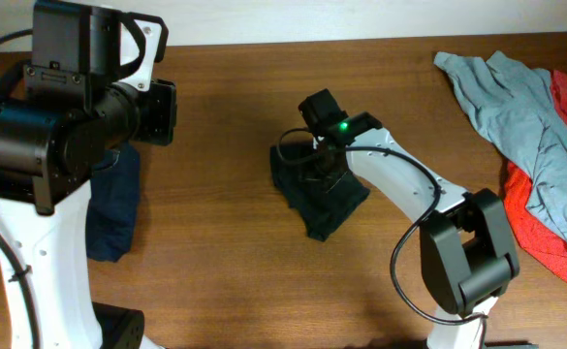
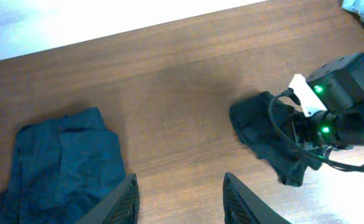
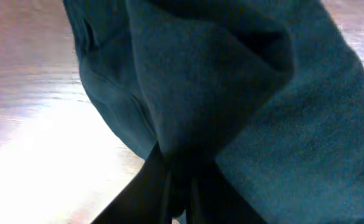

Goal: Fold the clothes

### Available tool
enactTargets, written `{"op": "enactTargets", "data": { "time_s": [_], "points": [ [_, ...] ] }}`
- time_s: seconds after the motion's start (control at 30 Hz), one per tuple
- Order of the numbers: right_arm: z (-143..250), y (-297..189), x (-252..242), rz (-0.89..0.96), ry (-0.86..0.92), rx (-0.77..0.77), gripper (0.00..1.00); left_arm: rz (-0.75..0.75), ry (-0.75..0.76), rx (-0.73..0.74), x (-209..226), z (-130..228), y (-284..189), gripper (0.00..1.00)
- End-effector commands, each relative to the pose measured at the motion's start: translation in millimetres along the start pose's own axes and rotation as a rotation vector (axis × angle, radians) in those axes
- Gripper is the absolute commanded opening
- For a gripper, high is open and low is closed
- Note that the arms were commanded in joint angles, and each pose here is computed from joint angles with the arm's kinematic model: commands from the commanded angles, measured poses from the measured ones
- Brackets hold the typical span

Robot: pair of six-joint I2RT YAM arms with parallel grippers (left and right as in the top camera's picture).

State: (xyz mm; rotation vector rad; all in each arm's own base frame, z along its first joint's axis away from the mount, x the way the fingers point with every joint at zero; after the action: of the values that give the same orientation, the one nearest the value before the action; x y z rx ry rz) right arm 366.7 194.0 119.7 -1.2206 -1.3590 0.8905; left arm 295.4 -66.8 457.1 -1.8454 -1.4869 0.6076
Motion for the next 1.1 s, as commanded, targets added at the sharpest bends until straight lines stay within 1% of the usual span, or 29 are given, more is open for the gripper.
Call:
{"op": "enactTargets", "data": {
  "time_s": [0.0, 0.1, 0.17, 0.2, 0.27, 0.3, 0.4, 0.53, 0.57, 0.6, 0.7, 0.8, 0.9, 0.93, 1.0, 1.07],
  "points": [
    [-1.9, -0.4, 14.1, -0.072, 0.016, 0.000, 0.05, 0.008, -0.017, -0.014, 0.2, -0.2, -4.5, 0.44],
    [-2.7, -0.8, 19.5, -0.115, 0.014, 0.004, 0.05, 0.020, -0.017, -0.014, -1.1, -0.3, -4.6, 0.44],
    [-0.8, 1.0, 21.0, -0.114, 0.041, 0.009, 0.15, 0.020, -0.017, -0.014, -1.1, -0.3, -4.6, 0.44],
    [-0.4, 2.3, 22.2, -0.114, 0.050, 0.007, 0.17, 0.020, -0.017, -0.014, -1.1, -0.3, -4.6, 0.44],
    [1.1, 7.2, 26.0, -0.117, 0.061, 0.007, 0.17, 0.020, -0.017, -0.014, -1.1, -0.3, -4.6, 0.44],
    [3.5, 12.1, 29.8, -0.118, 0.070, 0.014, 0.22, 0.020, -0.017, -0.014, -1.1, -0.3, -4.6, 0.44],
    [10.2, 17.1, 37.6, -0.123, 0.084, 0.033, 0.22, 0.020, -0.017, -0.012, -1.2, -0.1, -4.0, 0.44],
    [14.0, 13.1, 58.5, -0.254, 0.036, 0.068, 0.22, 0.020, -0.017, -0.009, -1.2, 0.3, -3.2, 0.44],
    [12.5, 9.5, 66.2, -0.338, -0.016, 0.083, 0.19, 0.020, -0.017, -0.009, -1.2, 0.3, -3.2, 0.44],
    [10.9, 6.0, 68.1, -0.376, -0.040, 0.086, 0.17, 0.020, -0.017, -0.009, -1.2, 0.3, -3.2, 0.44],
    [0.8, -7.5, 64.7, -0.453, -0.104, 0.063, 0.17, 0.020, -0.017, -0.008, -1.2, 0.2, -3.0, 0.44],
    [-14.2, -22.1, 49.8, -0.467, -0.104, 0.014, 0.17, 0.020, -0.017, -0.009, -1.2, 0.3, -3.2, 0.44],
    [-28.4, -30.2, 29.6, -0.459, -0.062, -0.017, 0.17, 0.020, -0.017, -0.006, -1.2, 0.2, -2.1, 0.44],
    [-30.4, -29.8, 22.9, -0.447, -0.044, -0.014, 0.15, 0.020, -0.017, -0.001, -1.3, 0.6, -1.0, 0.44],
    [-30.9, -22.5, 7.2, -0.388, -0.003, 0.006, 0.06, 0.020, -0.016, 0.008, -1.4, 1.3, 1.3, 0.44],
    [-26.3, -10.3, -2.7, -0.313, 0.020, 0.031, 0.04, 0.020, -0.016, 0.019, -1.5, 2.3, 4.1, 0.44]
  ]
}}
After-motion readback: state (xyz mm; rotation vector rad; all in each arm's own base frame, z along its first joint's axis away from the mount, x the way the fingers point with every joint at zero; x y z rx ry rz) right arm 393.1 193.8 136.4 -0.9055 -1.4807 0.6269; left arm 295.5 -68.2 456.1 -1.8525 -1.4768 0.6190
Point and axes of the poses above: each gripper's point midway between its finger pads, its own y axis out along the fingers, its own x axis along the line the jaws close on, z = x × y, the point moved 6 cm from there along -y, back along the fingers, and after that the axes turned 2 degrees about y, right-handed, at the moved point
